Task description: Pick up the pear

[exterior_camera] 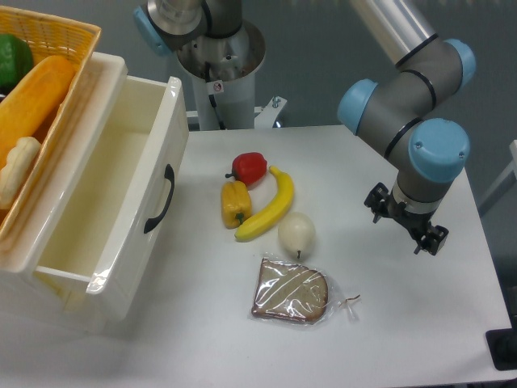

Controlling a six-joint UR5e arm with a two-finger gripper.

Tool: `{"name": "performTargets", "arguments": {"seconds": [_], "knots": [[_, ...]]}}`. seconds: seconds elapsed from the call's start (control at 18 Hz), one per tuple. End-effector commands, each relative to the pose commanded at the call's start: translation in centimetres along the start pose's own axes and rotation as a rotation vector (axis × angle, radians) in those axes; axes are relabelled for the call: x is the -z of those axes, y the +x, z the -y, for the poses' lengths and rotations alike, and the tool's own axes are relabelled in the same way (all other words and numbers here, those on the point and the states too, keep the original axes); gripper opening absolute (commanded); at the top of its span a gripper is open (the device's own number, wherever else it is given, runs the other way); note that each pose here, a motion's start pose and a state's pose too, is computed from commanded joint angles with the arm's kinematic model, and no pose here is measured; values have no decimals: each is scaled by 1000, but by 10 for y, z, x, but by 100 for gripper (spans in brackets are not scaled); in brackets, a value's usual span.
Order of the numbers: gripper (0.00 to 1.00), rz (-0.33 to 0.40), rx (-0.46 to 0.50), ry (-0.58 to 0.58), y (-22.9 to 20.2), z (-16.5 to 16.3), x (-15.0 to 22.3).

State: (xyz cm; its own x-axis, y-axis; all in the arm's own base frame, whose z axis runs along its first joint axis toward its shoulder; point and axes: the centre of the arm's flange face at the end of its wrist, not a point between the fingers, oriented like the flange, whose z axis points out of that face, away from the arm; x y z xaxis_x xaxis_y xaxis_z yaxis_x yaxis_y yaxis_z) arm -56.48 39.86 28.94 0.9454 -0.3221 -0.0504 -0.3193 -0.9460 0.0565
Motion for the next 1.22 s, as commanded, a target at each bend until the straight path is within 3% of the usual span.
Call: {"name": "performTargets", "arguments": {"seconds": [0.28, 0.44, 0.72, 0.89, 1.22], "knots": [[100, -24, 37, 34, 10, 6, -8], [100, -92, 179, 129, 31, 22, -25], [100, -89, 262, 122, 78, 30, 12], [100, -125, 360, 114, 105, 28, 18], [100, -160, 640, 83, 121, 67, 10]]}}
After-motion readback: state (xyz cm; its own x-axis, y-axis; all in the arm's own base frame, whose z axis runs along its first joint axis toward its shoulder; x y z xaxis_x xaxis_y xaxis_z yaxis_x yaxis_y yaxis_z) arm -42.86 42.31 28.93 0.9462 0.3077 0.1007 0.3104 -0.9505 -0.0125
